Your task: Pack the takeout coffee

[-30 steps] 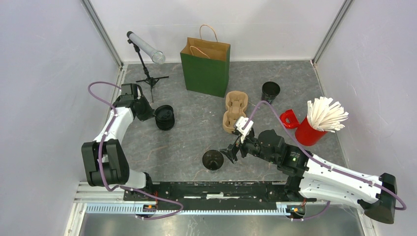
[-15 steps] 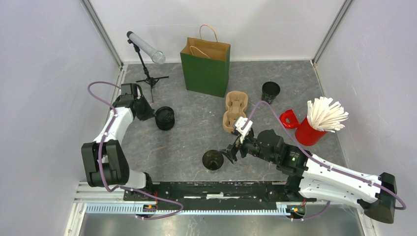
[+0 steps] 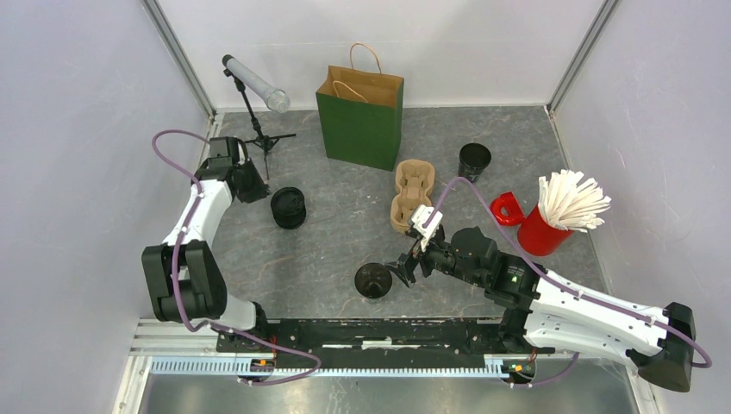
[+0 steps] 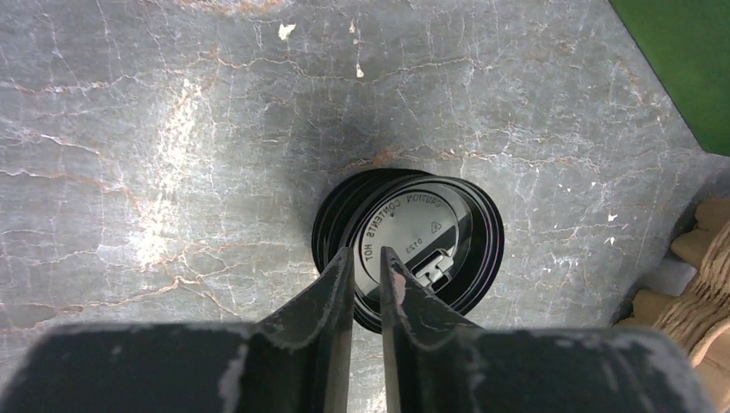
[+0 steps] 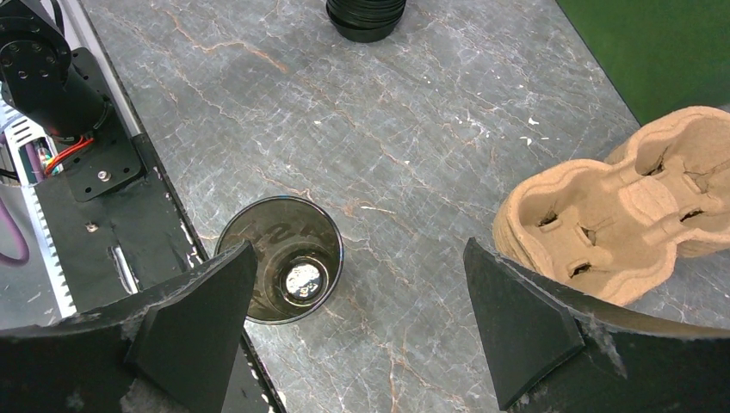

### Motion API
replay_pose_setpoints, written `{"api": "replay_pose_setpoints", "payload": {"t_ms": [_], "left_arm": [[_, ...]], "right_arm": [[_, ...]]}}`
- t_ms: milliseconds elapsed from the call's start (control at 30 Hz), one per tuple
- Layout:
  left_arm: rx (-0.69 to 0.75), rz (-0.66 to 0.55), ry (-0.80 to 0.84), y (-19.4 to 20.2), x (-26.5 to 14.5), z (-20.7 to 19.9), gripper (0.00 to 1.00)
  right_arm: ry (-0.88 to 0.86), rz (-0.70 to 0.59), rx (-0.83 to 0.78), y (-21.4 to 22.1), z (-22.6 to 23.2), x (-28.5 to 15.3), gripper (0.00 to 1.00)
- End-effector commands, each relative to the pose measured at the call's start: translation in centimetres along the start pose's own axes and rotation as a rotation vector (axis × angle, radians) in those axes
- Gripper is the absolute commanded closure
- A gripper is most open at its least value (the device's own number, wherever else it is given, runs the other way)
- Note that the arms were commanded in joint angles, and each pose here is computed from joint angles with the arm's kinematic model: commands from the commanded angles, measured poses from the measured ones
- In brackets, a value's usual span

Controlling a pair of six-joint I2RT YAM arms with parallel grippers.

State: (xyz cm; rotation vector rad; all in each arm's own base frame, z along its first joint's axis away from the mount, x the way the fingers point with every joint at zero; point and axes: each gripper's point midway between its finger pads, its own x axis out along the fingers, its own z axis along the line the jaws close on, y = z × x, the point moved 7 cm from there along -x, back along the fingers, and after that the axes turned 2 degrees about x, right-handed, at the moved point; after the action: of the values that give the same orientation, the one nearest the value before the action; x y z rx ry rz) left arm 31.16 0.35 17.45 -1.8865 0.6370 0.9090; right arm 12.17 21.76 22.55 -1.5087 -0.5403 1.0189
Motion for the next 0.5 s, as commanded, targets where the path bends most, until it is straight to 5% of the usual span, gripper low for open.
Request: {"api": "replay_pose_setpoints", "payload": {"t_ms": [0,267,467], "left_arm": [[0.11,-0.005,0.006,-1.5,0.0,-0.2,0.74],[0.118,0.005,0.062,-0.9,0.0,-3.2,0.71],[0.263,0.005,0.075,1.7,0.2,-7.9,0.68]], "right_arm": [[-0.022,-0.049,-0.004,-1.0,0.3,0.1,0.02],[-0.016,-0.046,-0.005,-0.8,0.3,0.2,0.02],[-0.021,-0.044,-0.005,-0.8,0.3,0.2,0.02]]}}
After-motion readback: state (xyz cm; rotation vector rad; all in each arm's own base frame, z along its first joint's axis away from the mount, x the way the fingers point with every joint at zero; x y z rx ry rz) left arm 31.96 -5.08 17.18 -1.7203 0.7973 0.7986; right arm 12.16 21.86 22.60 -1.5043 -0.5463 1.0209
